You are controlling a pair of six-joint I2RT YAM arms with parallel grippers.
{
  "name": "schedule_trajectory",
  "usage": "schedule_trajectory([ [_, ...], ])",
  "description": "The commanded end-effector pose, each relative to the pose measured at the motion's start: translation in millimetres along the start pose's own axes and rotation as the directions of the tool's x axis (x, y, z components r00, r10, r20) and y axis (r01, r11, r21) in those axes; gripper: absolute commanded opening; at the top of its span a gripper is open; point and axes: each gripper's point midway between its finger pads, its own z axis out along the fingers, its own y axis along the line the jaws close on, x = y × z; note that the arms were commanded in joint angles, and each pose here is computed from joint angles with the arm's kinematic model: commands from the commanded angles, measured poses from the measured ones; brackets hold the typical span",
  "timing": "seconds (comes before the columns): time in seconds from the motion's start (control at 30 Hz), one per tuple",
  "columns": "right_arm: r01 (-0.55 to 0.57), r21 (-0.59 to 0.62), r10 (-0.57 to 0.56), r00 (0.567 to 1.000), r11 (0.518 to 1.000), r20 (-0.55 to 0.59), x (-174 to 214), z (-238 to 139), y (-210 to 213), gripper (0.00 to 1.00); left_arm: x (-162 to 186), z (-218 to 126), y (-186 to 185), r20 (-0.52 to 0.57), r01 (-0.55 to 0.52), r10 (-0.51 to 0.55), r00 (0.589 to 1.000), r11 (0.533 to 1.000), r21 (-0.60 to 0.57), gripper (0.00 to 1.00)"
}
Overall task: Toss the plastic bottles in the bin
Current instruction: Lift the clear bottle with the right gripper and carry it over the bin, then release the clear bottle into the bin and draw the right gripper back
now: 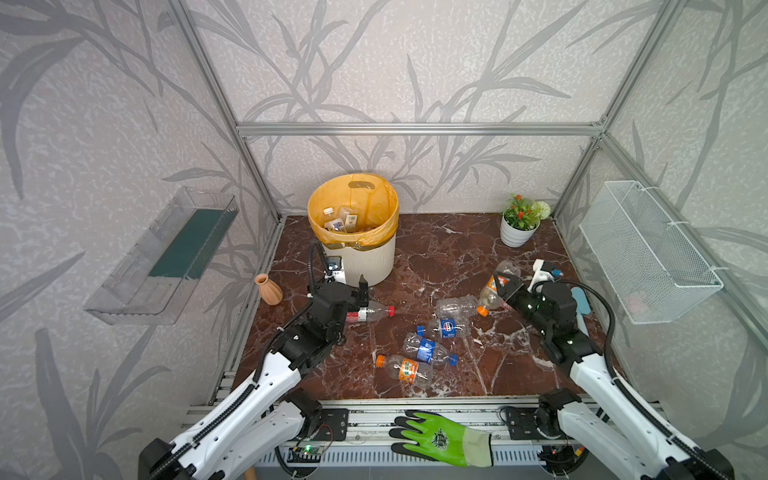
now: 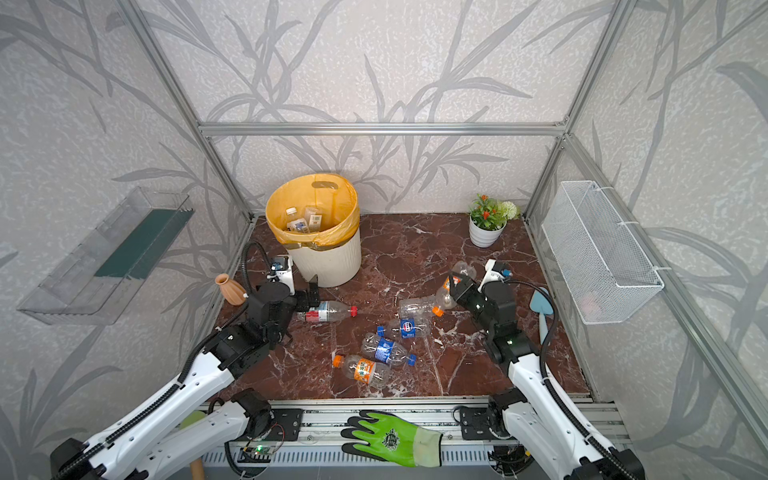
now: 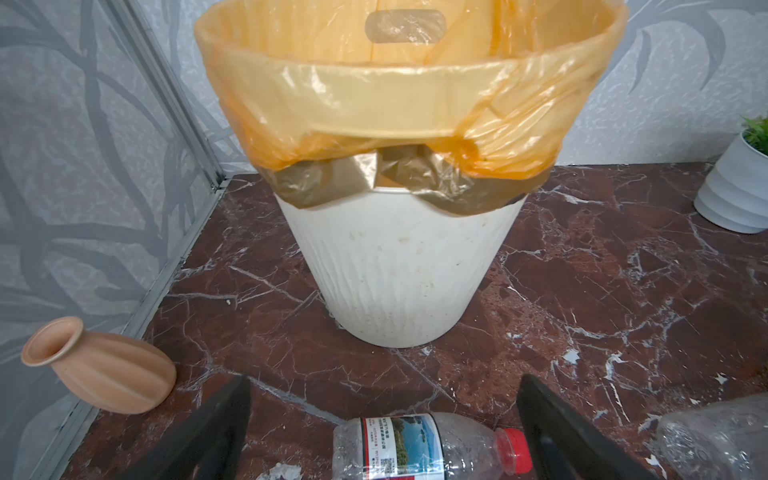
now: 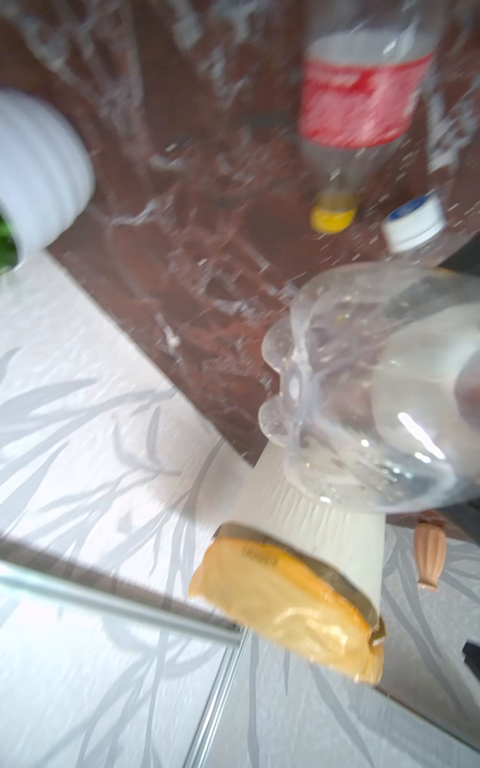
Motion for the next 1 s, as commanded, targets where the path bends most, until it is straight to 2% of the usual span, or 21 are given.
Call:
schedule_trajectory([
  [0.0,0.108,-0.167,-0.081,0.984,0.980,0.157,-60,5,66,0.43,9,-2,22,-0.020,0.087,-0.089,0.996,0.993,-0.081,0.99],
  [0.1,0.151,-0.292,-0.081,0.968,0.944,0.237,-103,11,123,0.43,19,-1,33,-0.050,0.126,-0.132,0.990,0.986,-0.110,0.99],
  [0.2,0.180,-0.428,-0.057,0.957,0.886,0.285,-134,15,181,0.43,28,-2,43,-0.065,0.173,-0.184,0.981,0.975,-0.141,0.99],
  [0.3,0.223,-0.525,-0.061,0.949,0.821,0.309,-142,24,236,0.43,33,-2,48,-0.063,0.201,-0.212,0.975,0.968,-0.154,0.99],
  [0.4,0.254,-0.597,-0.099,0.955,0.761,0.280,-120,49,288,0.43,35,-4,50,-0.063,0.208,-0.220,0.973,0.966,-0.155,0.99],
  [0.47,0.244,-0.640,-0.133,0.967,0.729,0.218,-90,78,314,0.43,34,-6,50,-0.064,0.208,-0.220,0.973,0.966,-0.153,0.99],
  [0.57,0.208,-0.663,-0.213,0.974,0.719,0.075,-22,145,334,0.45,36,-7,51,-0.071,0.206,-0.218,0.973,0.967,-0.151,0.99],
  [0.63,0.218,-0.660,-0.284,0.959,0.719,0.007,17,183,337,0.51,36,-8,51,-0.074,0.208,-0.221,0.973,0.967,-0.148,0.99],
  [0.7,0.241,-0.647,-0.356,0.933,0.723,-0.051,36,210,337,0.59,35,-9,51,-0.074,0.212,-0.224,0.972,0.966,-0.145,0.99],
  [0.77,0.267,-0.641,-0.408,0.910,0.719,-0.078,35,219,342,0.71,35,-10,50,-0.076,0.210,-0.222,0.972,0.968,-0.139,0.99],
  [0.83,0.349,-0.626,-0.478,0.877,0.698,-0.044,17,206,354,0.92,33,-12,52,-0.076,0.205,-0.217,0.973,0.969,-0.140,0.99],
  [0.87,0.394,-0.611,-0.503,0.864,0.686,-0.007,4,196,360,0.97,32,-13,52,-0.076,0.204,-0.215,0.974,0.969,-0.138,0.99],
  [0.97,0.489,-0.570,-0.540,0.837,0.661,0.091,-34,159,371,0.99,26,-18,53,-0.058,0.210,-0.219,0.974,0.969,-0.130,0.99],
])
